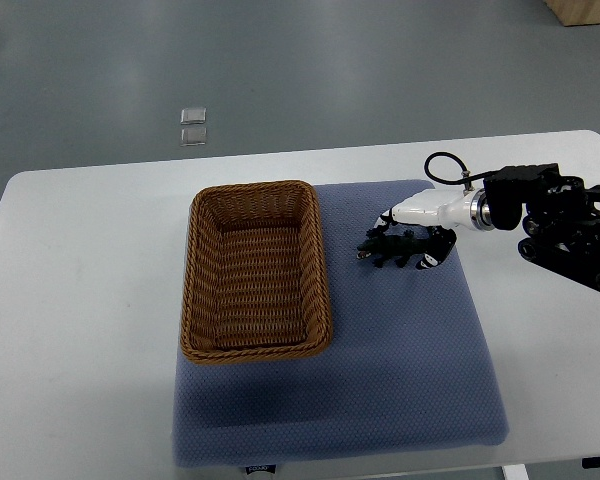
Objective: Place crocodile in brown basket with right hand
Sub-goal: 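Close the right hand fingers around the crocodile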
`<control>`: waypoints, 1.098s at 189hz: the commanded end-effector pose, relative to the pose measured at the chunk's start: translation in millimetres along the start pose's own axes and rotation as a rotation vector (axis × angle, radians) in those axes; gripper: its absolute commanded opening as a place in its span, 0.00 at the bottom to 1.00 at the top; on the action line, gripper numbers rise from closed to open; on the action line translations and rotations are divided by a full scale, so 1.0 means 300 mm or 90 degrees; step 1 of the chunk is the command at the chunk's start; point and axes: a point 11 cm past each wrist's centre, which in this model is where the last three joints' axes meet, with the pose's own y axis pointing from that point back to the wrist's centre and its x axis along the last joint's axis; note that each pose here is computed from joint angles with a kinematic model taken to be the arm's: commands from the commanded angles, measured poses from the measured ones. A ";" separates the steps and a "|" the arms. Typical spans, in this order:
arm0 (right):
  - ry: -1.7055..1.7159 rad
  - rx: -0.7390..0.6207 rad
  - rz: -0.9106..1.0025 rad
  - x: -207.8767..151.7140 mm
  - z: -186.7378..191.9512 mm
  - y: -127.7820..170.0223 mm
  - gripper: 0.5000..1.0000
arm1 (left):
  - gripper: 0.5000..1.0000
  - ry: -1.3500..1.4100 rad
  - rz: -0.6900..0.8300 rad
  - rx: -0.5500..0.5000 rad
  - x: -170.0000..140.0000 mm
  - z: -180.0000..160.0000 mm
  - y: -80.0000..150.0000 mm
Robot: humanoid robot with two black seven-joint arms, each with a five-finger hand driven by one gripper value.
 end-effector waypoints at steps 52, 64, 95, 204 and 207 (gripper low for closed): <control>0.015 0.007 -0.002 -0.010 -0.021 -0.016 0.45 | 1.00 0.000 0.000 0.000 0.000 0.000 0.000; 0.013 0.008 -0.002 -0.019 -0.023 -0.019 0.43 | 1.00 0.000 0.000 0.000 0.000 0.000 0.000; 0.020 0.008 -0.001 -0.018 -0.025 -0.021 0.18 | 1.00 0.000 0.000 0.000 0.000 0.000 0.000; 0.017 -0.006 0.011 0.012 0.010 0.006 0.00 | 1.00 0.000 0.000 0.000 0.000 0.000 0.000; 0.017 -0.007 0.011 0.012 0.012 0.007 0.00 | 1.00 0.000 0.001 0.000 0.001 0.000 0.000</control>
